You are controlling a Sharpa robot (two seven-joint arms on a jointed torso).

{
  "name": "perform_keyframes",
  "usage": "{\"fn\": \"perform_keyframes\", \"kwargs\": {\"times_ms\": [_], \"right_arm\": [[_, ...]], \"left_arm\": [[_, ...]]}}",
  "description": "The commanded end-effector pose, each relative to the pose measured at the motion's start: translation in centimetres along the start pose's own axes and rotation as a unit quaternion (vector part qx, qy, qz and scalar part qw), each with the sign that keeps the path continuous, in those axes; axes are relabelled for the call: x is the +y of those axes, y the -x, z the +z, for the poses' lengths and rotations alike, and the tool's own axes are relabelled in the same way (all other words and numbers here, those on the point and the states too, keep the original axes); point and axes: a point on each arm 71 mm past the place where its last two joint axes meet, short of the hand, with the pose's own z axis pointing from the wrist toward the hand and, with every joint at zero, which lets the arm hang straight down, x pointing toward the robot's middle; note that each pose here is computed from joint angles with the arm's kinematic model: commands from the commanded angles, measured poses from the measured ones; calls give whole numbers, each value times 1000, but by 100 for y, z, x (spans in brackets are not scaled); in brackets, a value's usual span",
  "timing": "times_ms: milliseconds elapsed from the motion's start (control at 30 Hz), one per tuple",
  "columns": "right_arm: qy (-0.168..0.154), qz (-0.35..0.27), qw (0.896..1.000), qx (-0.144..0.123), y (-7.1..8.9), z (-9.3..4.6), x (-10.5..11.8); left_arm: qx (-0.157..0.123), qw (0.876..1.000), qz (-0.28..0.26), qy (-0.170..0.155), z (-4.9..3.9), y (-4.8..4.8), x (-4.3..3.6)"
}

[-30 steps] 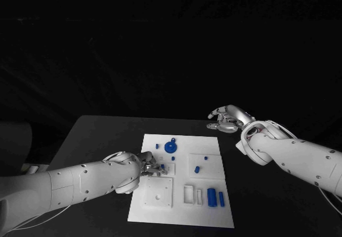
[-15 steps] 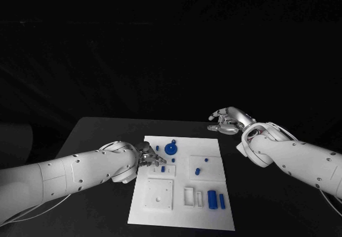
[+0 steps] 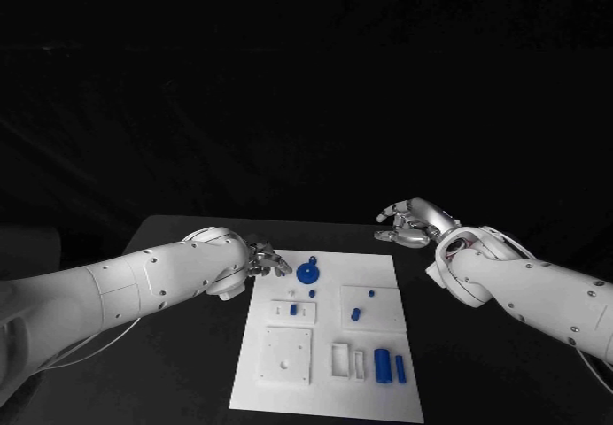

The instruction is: Assemble the parts on the task board

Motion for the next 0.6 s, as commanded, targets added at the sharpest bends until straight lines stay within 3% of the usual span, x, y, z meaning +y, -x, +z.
{"fn": "perform_keyframes", "kwargs": {"times_ms": [33,200,467,600], "right_arm": [[4,1,1000,4,-15,6,17],[4,2,1000,4,-17,8,18],[7,3,1000,5,-27,8,42],[7,3,1000,6,-32,9,50]], "left_arm": [[20,1000,23,6,52,33,15],[3,999,31,19,152,148,33],[3,999,37,30,278,184,-16],[4,999,40,37,324,195,1]]}}
